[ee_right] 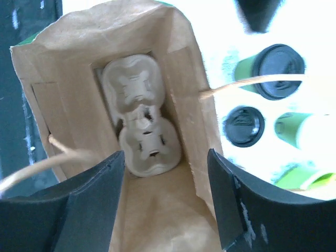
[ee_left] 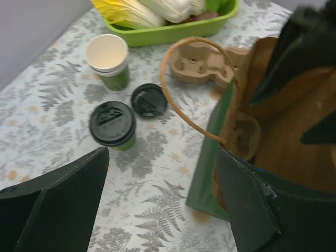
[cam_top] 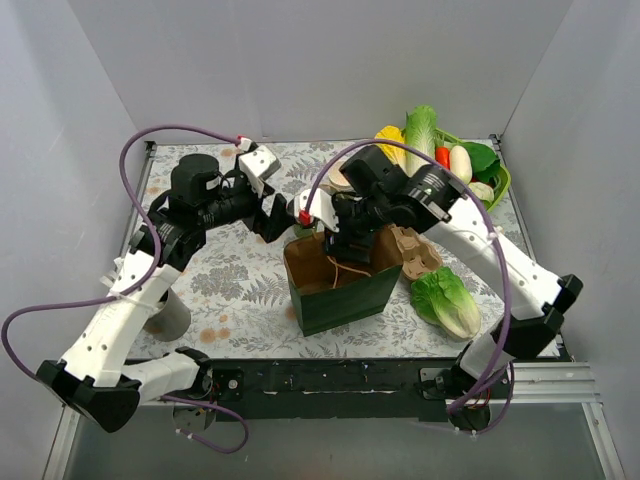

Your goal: Pack the takeout coffee

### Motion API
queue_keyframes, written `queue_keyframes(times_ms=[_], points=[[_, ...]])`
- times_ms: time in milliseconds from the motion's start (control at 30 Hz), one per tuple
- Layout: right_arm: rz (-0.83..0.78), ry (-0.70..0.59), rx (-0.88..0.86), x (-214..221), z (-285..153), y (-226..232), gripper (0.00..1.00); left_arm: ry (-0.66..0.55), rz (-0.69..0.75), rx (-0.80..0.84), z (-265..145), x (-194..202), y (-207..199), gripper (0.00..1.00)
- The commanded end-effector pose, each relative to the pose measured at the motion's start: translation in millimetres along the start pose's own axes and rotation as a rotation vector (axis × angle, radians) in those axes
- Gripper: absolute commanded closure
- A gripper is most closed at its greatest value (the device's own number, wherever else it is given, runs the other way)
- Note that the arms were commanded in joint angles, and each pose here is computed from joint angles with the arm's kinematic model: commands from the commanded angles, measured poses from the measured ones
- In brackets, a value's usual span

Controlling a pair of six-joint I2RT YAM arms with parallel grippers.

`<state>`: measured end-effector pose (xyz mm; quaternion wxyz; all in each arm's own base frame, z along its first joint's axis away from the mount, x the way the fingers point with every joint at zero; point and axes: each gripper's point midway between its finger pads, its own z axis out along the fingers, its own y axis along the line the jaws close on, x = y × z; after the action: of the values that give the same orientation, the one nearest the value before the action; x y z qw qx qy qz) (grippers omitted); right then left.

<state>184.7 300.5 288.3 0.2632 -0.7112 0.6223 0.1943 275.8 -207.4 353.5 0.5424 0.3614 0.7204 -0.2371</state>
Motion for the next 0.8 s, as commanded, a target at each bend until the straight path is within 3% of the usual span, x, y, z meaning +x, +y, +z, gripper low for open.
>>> queue_keyframes(times_ms=[0, 200, 367, 467, 600, 633, 767], points=[[-0.053, -0.144, 0.235, -23.8, -44.6, -24.8, 0.27, 0.047, -0.092, 0.245, 2.7, 19.6, -44.0, 0.17], [-0.065, -0.274, 0.438, -43.8, -87.8, -48.4, 0.28, 0.153, -0.174, 0.347, 35.5, 40.7, -47.5, 0.18], [0.002, -0.306, 0.608, -38.7, -111.7, -76.1, 0.31, 0.201, -0.189, 0.422, 49.9, 58.4, -53.1, 0.22], [0.086, -0.355, 0.697, -33.0, -133.1, -95.2, 0.33, 0.235, -0.214, 0.425, 59.1, 69.8, -51.3, 0.33], [0.205, -0.340, 0.768, -5.4, -148.0, -116.1, 0.35, 0.203, -0.216, 0.472, 57.0, 58.0, -57.8, 0.57], [0.229, -0.346, 0.780, -1.7, -150.0, -119.5, 0.35, 0.195, -0.209, 0.486, 53.8, 54.1, -60.0, 0.71], [0.291, -0.356, 0.795, 10.3, -152.8, -131.8, 0.35, 0.202, -0.150, 0.486, 35.7, 45.8, -62.3, 1.00]])
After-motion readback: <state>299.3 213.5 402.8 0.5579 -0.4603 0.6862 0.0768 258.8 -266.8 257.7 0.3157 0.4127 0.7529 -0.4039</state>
